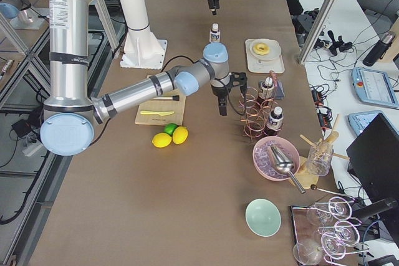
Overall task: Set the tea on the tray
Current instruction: 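Withdraw the right gripper to the rack while the left gripper reaches toward the bottle, then grasp the tea bottle's cap with the left gripper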
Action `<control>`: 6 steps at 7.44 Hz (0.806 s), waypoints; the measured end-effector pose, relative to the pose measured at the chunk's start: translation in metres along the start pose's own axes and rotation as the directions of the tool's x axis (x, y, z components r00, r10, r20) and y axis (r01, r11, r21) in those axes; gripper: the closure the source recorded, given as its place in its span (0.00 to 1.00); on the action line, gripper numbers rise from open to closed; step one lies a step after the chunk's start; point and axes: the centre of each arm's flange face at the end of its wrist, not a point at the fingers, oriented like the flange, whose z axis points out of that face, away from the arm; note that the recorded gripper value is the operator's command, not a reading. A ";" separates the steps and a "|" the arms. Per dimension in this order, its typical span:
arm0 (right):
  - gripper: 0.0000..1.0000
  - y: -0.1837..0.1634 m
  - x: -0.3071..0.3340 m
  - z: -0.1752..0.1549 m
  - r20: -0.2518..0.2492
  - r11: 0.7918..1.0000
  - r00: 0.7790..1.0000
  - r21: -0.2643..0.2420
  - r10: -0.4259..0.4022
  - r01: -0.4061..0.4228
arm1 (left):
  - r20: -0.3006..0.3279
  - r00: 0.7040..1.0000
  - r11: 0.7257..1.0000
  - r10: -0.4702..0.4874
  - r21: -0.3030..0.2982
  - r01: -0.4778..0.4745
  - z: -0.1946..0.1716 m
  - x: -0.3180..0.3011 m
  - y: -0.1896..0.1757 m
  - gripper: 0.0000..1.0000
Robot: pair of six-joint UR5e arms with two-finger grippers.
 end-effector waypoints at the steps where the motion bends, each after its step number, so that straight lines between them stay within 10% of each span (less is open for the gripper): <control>1: 0.00 0.009 0.043 0.002 0.016 0.999 0.999 -0.001 -0.033 0.033 | 0.037 0.999 1.000 0.002 0.017 -0.003 0.010 0.022 0.019 0.01; 6: 0.00 0.018 0.115 -0.006 0.065 0.998 0.996 0.013 -0.062 0.061 | 0.157 0.987 0.985 -0.031 0.173 0.004 0.055 0.069 0.064 0.09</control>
